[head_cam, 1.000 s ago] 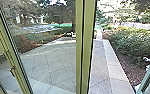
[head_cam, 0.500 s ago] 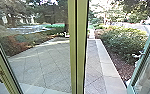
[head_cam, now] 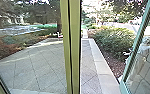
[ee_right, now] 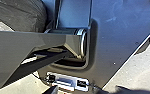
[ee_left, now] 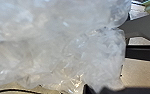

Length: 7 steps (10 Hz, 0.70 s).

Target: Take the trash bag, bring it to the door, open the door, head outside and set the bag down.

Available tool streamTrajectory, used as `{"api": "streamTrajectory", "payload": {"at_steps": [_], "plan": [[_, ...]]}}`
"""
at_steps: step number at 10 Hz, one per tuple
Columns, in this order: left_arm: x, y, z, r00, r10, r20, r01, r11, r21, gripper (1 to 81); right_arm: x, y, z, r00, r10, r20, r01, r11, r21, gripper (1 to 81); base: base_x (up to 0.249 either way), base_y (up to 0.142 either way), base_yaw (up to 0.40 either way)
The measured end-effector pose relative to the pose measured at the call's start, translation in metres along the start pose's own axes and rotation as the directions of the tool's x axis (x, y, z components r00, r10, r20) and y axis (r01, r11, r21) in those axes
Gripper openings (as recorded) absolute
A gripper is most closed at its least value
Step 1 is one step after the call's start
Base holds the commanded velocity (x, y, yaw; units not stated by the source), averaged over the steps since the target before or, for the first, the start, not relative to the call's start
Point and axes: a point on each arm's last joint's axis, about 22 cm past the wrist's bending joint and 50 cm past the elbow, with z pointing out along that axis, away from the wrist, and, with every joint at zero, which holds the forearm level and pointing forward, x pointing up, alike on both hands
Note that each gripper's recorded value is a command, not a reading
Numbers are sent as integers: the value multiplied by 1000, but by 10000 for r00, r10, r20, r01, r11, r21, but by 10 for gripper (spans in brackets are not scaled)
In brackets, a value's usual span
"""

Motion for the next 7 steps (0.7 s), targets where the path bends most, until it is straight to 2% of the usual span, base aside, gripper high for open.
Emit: {"api": "streamTrajectory", "payload": {"at_steps": [4, 7], "plan": [[4, 0, 0, 10000, 17, -44, -17, 10000, -1, 10, 0, -1, 0, 10000, -21, 28, 21, 10000, 8, 811, 0, 0, -115], [4, 0, 0, 10000, 17, -41, -17, 10000, 3, 10, -1, -2, 1, 10000, -51, 30, 51, 10000, 14, 811, 0, 0, 0]]}}
